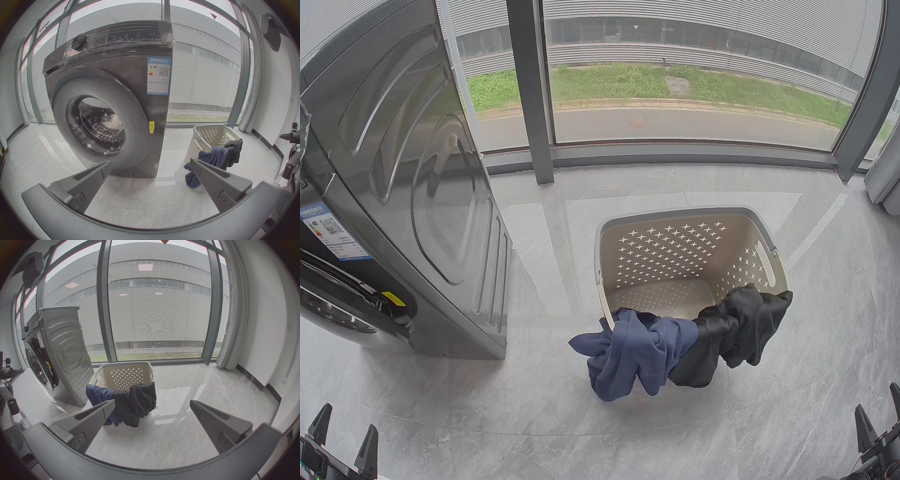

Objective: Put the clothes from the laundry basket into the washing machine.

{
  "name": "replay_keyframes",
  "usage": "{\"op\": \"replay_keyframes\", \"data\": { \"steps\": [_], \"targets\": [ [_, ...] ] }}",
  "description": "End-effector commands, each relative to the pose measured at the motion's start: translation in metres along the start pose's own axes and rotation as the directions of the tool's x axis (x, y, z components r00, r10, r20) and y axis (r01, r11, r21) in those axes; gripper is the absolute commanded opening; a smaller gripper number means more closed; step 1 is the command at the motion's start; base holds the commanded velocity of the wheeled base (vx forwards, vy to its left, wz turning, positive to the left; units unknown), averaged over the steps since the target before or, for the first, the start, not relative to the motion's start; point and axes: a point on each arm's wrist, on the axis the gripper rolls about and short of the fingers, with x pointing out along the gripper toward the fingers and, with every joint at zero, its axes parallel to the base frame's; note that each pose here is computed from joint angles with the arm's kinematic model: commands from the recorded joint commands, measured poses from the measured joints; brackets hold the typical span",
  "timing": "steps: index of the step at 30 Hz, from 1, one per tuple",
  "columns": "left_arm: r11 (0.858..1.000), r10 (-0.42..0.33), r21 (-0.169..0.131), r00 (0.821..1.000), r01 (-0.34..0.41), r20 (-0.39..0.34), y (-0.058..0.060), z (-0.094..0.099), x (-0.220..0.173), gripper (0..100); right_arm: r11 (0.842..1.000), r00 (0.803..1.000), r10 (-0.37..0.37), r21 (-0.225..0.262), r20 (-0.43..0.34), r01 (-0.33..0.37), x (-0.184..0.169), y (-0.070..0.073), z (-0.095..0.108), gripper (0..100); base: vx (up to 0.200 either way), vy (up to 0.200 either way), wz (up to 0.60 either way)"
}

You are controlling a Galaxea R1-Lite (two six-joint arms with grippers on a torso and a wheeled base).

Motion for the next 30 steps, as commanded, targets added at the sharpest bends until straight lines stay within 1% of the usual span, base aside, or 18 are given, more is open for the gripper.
{"op": "replay_keyframes", "data": {
  "steps": [1,7,13,30],
  "targets": [
    [1.000,0.001,0.000,1.000,-0.001,-0.005,0.0002,-0.0047,0.0004,100,1.000,1.000,0.000,-0.001,-0.012,0.000,0.0009,0.0000,-0.0046,100,-0.200,0.000,0.00],
    [1.000,0.001,0.000,1.000,-0.001,-0.005,0.0002,-0.0047,0.0004,100,1.000,1.000,-0.001,-0.001,-0.012,0.001,0.0009,0.0001,-0.0046,100,-0.200,0.000,0.00],
    [1.000,0.001,0.000,1.000,-0.001,-0.005,0.0002,-0.0047,0.0004,100,1.000,1.000,0.000,-0.001,-0.012,0.000,0.0009,0.0000,-0.0046,100,0.000,0.000,0.00],
    [1.000,0.001,0.000,1.000,-0.001,-0.005,0.0002,-0.0047,0.0004,100,1.000,1.000,0.005,-0.002,-0.008,-0.005,0.0005,0.0000,-0.0047,100,0.000,0.200,0.00]
  ]
}}
